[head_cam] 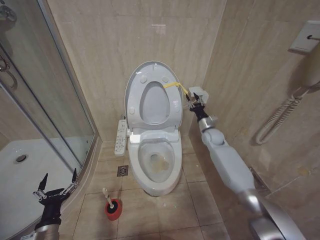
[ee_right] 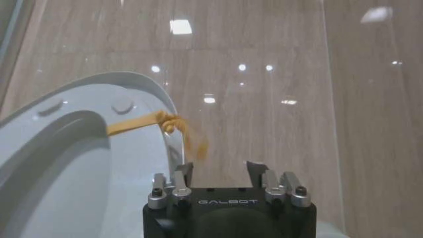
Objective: Open the toilet lid, clean the toilet bowl with a toilet brush, close the toilet lid, and flush.
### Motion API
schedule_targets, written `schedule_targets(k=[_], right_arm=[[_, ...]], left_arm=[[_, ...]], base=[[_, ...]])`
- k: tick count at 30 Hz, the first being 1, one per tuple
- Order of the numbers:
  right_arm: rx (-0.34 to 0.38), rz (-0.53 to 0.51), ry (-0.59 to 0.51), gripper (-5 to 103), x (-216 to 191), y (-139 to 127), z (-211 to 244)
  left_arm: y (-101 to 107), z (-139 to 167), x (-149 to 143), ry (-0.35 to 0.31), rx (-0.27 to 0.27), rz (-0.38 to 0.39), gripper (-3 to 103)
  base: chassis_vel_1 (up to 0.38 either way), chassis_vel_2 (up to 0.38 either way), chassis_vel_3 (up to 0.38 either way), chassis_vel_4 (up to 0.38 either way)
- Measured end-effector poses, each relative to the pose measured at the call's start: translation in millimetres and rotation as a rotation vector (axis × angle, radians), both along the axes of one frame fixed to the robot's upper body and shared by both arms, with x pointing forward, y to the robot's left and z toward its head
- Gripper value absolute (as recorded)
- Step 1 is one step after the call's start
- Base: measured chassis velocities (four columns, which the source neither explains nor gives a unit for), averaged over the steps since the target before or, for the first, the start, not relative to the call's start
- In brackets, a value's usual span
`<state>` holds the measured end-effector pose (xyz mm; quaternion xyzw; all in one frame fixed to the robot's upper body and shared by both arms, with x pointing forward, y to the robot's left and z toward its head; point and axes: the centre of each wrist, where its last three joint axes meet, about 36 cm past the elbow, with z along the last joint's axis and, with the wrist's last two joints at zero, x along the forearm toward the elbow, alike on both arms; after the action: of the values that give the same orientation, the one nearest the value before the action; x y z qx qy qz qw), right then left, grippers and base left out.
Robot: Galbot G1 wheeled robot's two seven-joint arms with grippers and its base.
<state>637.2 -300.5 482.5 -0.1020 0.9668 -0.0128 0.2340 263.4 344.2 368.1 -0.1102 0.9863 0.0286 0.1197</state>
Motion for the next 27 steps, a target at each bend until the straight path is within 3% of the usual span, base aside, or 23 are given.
schedule_targets(k=[2, 3, 9, 10, 19, 20, 22, 25, 27], right_arm=[[0.001, 0.001, -0.003, 38, -13.5, -1.3, -3.6], [0.005, 0.002, -0.008, 66, -24.2, -1.7, -4.6], [0.030, 0.025, -0.053, 66, -78.4, 1.0, -11.2], [0.039, 0.034, -0.060, 92, -93.5, 2.0, -13.3], [0.103, 0.057, -0.077, 92, -182.0, 11.1, -16.3], [0.115, 0.060, -0.083, 100, -196.7, 13.7, -13.7], [0.131, 0.061, -0.083, 100, -215.2, 17.0, -12.7], [0.172, 0.042, -0.041, 100, -275.6, 28.8, -24.1], [0.181, 0.035, -0.033, 100, -289.9, 33.1, -26.4]], left_arm=[[-2.2, -0.1, -0.5, 0.000, -0.003, -0.003, 100], [-3.6, 0.2, -0.9, -0.001, -0.005, -0.004, 100], [-7.3, 3.4, -2.5, -0.007, -0.008, -0.011, 100], [-8.2, 4.7, -2.6, -0.010, -0.008, -0.013, 100], [-15.3, 10.3, -2.8, -0.023, -0.014, -0.030, 100], [-15.2, 11.3, -1.7, -0.026, -0.013, -0.031, 100], [-14.7, 12.2, -0.3, -0.030, -0.013, -0.032, 100], [-15.4, 13.4, 2.5, -0.040, -0.018, -0.037, 100], [-16.4, 13.5, 3.5, -0.044, -0.020, -0.040, 100]], base=[[0.000, 0.000, 0.000, 0.000], [0.000, 0.000, 0.000, 0.000], [0.000, 0.000, 0.000, 0.000], [0.000, 0.000, 0.000, 0.000], [0.000, 0.000, 0.000, 0.000], [0.000, 0.000, 0.000, 0.000], [0.000, 0.000, 0.000, 0.000], [0.000, 0.000, 0.000, 0.000], [0.000, 0.000, 0.000, 0.000]])
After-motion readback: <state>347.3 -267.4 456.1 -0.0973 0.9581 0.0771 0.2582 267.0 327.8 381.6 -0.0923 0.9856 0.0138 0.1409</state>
